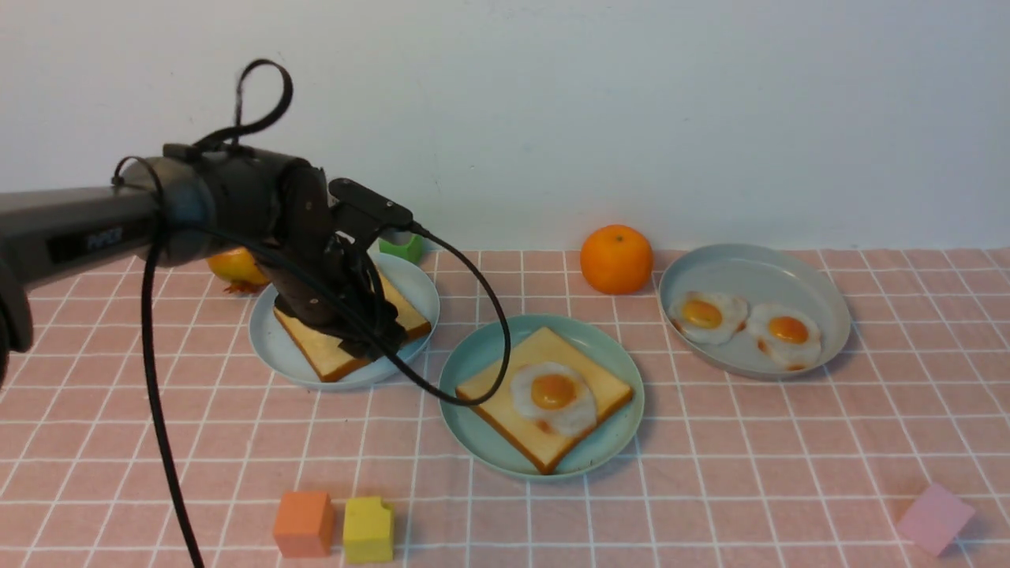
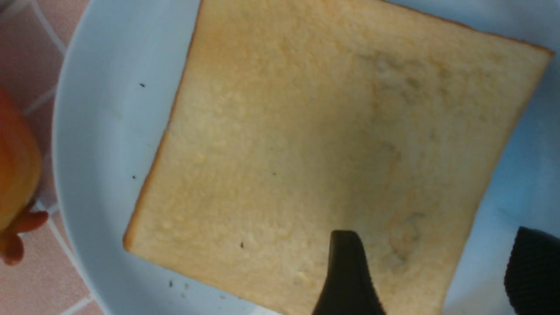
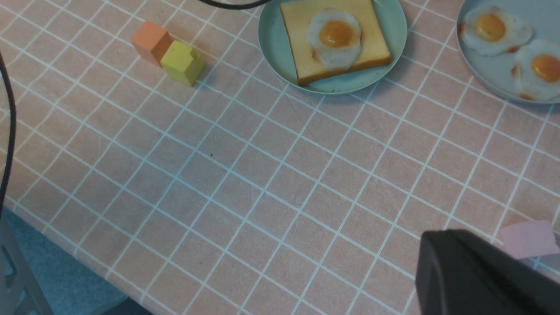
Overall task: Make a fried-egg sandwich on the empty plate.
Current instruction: Use the left arm to grab a slice of bread
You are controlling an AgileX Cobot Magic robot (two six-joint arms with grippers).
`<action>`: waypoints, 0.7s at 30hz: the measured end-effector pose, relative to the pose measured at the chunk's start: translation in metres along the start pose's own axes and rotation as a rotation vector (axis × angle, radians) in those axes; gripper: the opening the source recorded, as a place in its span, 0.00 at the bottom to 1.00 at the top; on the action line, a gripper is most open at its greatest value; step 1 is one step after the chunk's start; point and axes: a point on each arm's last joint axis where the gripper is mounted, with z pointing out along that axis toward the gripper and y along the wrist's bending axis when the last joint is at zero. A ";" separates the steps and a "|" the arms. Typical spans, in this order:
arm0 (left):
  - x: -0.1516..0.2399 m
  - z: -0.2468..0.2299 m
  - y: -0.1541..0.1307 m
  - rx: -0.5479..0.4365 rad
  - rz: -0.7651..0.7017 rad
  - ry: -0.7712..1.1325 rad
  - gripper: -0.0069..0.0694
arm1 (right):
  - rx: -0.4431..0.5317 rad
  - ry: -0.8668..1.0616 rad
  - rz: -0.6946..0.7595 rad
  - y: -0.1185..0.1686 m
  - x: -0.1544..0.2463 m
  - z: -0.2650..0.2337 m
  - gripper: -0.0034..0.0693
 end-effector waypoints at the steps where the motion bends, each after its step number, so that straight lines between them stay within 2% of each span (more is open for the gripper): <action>1: 0.001 0.003 0.000 -0.007 0.012 0.003 0.75 | 0.000 0.000 0.000 0.000 0.000 0.000 0.06; 9: 0.005 0.020 -0.003 -0.031 0.084 0.033 0.70 | 0.004 0.016 -0.003 0.000 0.003 0.004 0.06; 14: 0.002 0.023 -0.012 -0.060 0.172 0.026 0.61 | 0.004 0.016 -0.003 0.000 0.003 0.004 0.07; 21: -0.001 0.028 -0.027 -0.077 0.271 0.039 0.32 | -0.024 0.026 0.007 0.003 0.004 0.004 0.08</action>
